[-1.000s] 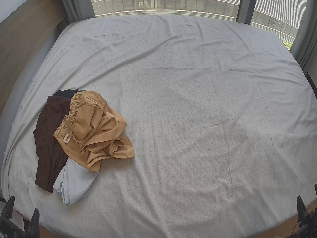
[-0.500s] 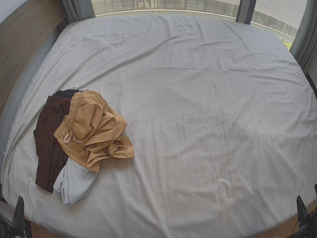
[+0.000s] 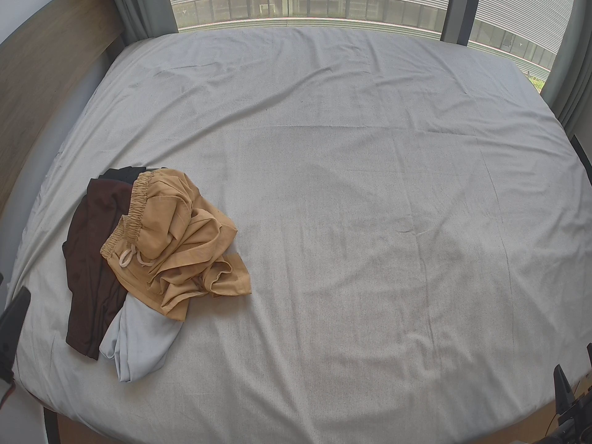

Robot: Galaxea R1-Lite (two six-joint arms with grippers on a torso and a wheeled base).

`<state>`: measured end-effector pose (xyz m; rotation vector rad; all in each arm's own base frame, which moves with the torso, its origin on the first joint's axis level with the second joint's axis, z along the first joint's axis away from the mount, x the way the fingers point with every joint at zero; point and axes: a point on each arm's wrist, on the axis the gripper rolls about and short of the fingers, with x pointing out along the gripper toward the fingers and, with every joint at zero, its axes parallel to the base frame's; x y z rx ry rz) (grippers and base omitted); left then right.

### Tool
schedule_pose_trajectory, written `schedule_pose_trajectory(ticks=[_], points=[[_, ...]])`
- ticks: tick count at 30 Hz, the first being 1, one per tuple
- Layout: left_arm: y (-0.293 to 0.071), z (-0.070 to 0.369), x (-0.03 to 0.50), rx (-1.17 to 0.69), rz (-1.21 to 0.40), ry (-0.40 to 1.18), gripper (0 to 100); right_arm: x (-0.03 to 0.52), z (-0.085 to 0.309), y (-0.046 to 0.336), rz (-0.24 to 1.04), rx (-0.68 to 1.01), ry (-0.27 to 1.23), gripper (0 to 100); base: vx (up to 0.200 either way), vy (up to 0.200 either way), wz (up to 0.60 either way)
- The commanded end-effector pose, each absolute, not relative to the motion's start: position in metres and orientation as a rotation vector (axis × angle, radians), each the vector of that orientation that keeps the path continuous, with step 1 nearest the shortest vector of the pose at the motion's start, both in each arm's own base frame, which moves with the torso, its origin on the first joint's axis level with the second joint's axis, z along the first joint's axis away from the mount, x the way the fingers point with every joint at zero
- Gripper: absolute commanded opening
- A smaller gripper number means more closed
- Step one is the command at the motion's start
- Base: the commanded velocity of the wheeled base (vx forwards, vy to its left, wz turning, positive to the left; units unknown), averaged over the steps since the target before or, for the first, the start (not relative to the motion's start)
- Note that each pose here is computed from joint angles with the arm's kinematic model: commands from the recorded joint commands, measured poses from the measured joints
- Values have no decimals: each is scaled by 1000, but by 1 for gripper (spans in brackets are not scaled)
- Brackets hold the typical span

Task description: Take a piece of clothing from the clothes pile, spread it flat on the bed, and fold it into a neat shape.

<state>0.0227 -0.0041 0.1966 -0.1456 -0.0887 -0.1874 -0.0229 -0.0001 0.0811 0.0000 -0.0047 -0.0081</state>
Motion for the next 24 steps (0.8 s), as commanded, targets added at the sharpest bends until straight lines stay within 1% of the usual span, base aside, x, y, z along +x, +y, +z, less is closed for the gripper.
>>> schedule_pose_trajectory(ticks=[1, 8, 13, 18, 24], points=[[-13, 225, 69, -151, -200, -3, 100, -23, 76, 0, -5, -5, -5, 100, 0, 0, 0], [-23, 232, 125, -203, -200, 41, 100, -23, 76, 0, -6, -3, -5, 100, 0, 0, 0], [-29, 224, 162, -228, -199, 88, 100, -23, 76, 0, -6, -3, -6, 100, 0, 0, 0], [-32, 227, 184, -232, -228, 63, 100, -23, 76, 0, -6, -3, -6, 100, 0, 0, 0], [-36, 221, 204, -241, -233, 106, 100, -23, 76, 0, -6, -2, -6, 100, 0, 0, 0]])
